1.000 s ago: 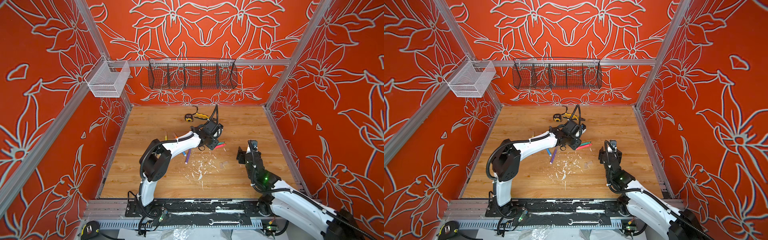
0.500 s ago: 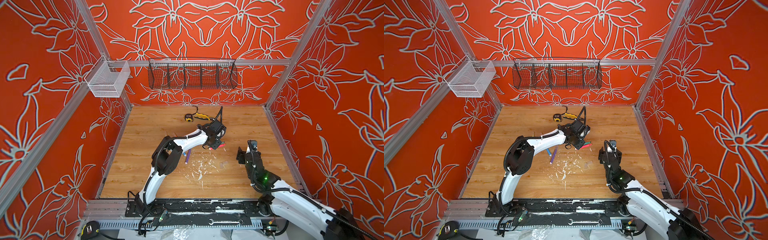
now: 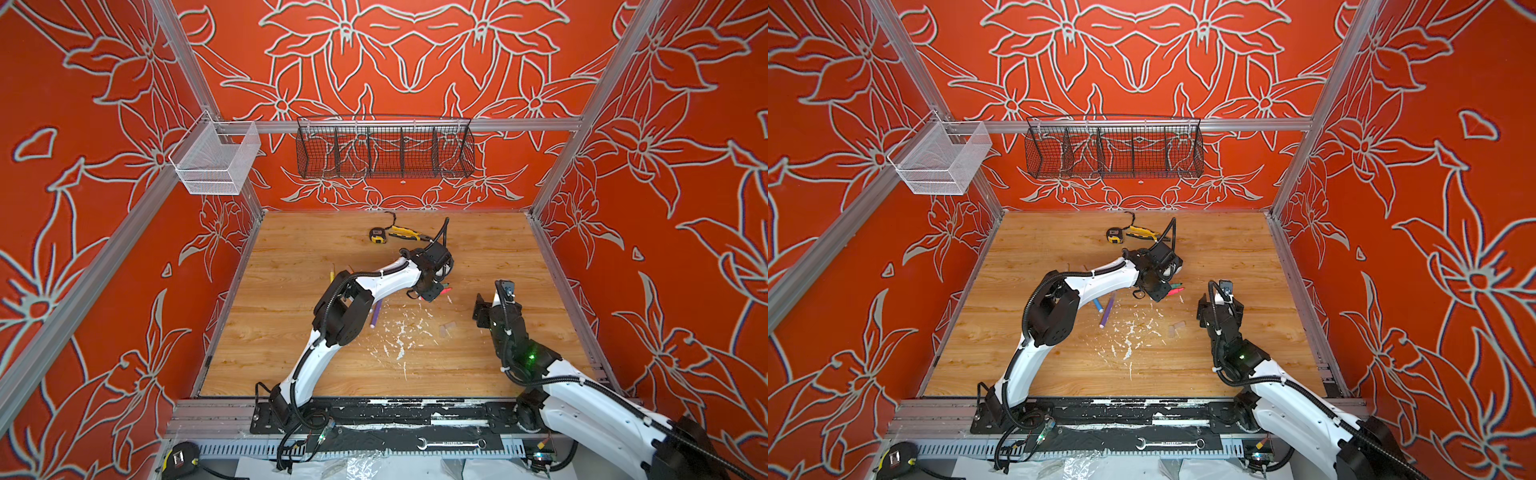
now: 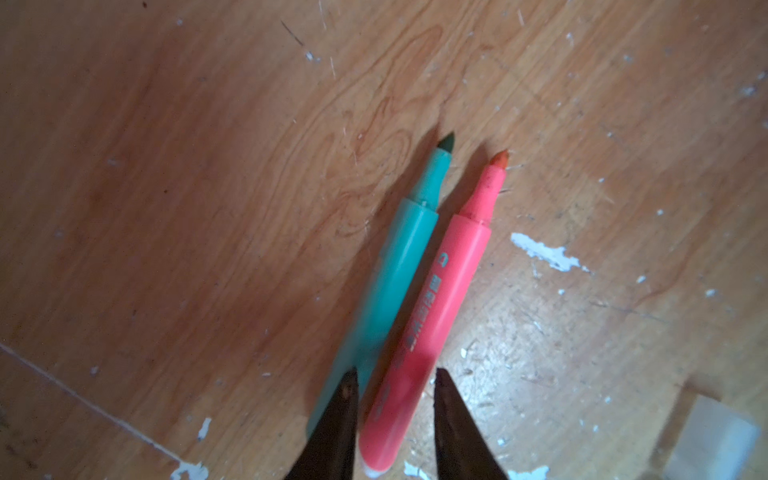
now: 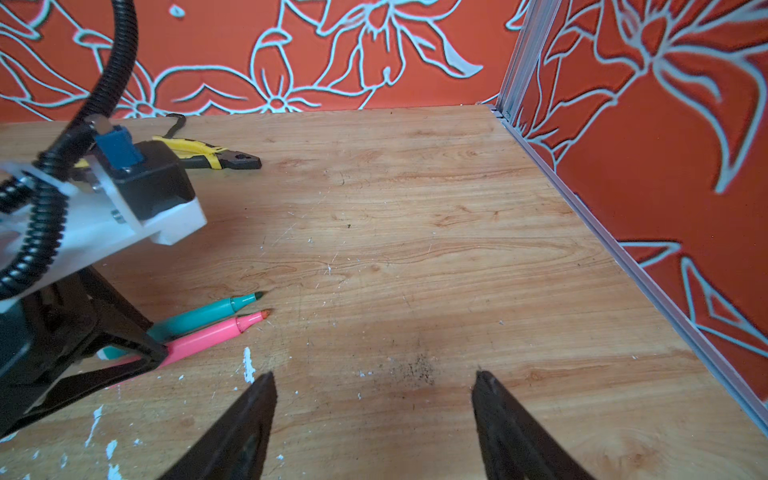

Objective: Insert the pens into the pen caps

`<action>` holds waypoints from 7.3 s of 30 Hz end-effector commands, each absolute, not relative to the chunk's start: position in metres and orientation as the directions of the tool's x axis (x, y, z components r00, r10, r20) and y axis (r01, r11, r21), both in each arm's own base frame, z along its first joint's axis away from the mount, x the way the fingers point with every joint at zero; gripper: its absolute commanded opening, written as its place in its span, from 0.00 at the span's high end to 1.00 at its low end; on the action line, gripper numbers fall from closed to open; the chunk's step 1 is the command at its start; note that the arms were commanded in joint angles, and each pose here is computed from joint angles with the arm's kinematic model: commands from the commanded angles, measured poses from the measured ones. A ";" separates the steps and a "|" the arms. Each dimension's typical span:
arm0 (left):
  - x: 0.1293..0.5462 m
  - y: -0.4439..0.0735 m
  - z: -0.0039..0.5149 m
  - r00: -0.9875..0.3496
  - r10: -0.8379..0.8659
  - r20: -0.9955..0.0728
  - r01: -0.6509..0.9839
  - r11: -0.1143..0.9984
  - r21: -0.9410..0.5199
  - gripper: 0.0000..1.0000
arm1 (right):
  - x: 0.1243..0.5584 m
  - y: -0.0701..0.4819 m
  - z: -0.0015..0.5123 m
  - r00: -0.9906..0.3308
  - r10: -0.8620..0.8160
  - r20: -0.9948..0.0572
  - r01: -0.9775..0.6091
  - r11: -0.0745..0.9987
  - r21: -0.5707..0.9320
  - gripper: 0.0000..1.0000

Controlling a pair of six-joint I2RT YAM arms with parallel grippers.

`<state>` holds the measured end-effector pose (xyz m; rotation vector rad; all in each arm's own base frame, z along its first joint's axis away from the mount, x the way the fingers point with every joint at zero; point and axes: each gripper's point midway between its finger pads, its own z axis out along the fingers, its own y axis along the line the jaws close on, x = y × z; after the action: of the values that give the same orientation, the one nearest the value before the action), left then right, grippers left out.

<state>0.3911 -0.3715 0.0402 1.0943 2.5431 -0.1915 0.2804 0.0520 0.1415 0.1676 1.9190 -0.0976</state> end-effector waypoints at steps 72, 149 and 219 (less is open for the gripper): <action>0.330 -0.301 0.332 -0.282 0.148 -0.948 0.668 0.740 -0.083 1.00 | 0.292 0.244 0.396 -0.209 0.426 -0.881 -0.583 0.669 0.461 0.31; 0.249 -0.322 0.337 -0.100 0.187 -0.977 0.919 0.393 -0.019 1.00 | 0.257 0.254 0.381 -0.255 0.465 -0.848 -0.623 0.592 0.512 0.92; 0.311 -0.262 0.346 -0.179 0.012 -0.984 0.645 0.757 -0.108 1.00 | 0.210 0.179 0.068 -0.865 -0.025 -0.502 -0.138 0.972 0.189 0.58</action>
<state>0.3113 -0.2642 0.3337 0.5461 1.7099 -0.6051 0.2049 0.1708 0.0594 -0.1399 2.6244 0.2684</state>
